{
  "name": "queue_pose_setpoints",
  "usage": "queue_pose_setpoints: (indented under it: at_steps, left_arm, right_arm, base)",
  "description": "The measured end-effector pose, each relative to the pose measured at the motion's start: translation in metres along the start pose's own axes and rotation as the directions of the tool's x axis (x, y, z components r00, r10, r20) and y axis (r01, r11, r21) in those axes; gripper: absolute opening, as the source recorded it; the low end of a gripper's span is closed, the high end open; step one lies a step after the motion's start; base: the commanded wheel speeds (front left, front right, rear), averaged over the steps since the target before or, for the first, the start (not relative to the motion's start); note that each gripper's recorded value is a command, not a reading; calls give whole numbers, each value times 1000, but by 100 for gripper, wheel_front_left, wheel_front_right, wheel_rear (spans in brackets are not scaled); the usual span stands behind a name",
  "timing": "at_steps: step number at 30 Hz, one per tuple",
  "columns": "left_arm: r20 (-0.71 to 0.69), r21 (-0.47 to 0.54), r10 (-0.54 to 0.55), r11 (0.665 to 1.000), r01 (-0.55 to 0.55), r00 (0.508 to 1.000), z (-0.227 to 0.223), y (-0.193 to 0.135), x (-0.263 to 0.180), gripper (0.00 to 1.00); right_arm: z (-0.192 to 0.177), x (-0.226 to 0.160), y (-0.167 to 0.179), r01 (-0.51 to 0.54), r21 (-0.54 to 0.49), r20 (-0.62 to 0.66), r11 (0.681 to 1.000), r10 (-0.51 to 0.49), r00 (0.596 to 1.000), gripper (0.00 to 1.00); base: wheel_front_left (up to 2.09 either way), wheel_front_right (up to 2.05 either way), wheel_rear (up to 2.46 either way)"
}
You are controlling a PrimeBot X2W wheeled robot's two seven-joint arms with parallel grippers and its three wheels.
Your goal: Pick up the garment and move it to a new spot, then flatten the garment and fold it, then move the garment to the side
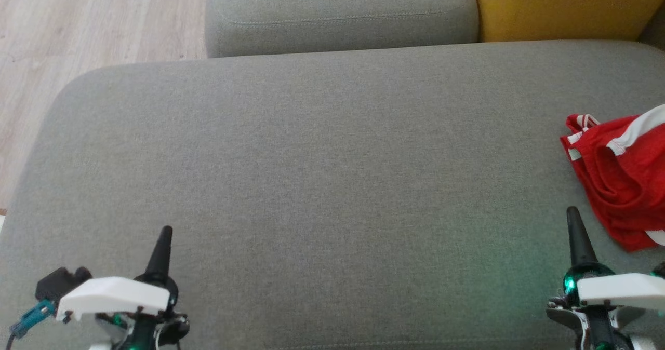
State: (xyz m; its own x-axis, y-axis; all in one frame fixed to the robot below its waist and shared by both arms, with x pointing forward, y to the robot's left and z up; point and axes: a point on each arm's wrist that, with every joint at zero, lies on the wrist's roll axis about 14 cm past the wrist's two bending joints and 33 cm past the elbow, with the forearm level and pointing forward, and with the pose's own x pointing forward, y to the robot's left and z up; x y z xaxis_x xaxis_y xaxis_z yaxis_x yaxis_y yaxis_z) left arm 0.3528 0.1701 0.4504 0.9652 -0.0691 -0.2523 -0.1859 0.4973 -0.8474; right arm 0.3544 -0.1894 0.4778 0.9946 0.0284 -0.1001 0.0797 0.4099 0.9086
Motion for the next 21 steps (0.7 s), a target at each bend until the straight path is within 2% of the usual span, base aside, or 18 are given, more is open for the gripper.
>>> queue_pose_setpoints:
  at_steps: [11,21]
  left_arm:
    - [16,-147,-22,989,24,1000,6,-2,3,0]
    - [35,-275,-49,960,57,998,12,-5,6,0]
  right_arm:
    - [3,5,-2,2,124,13,992,-4,1000,0]
    - [6,8,-5,7,233,28,972,-14,1000,0]
  base:
    - [0,0,0]
    - [0,0,0]
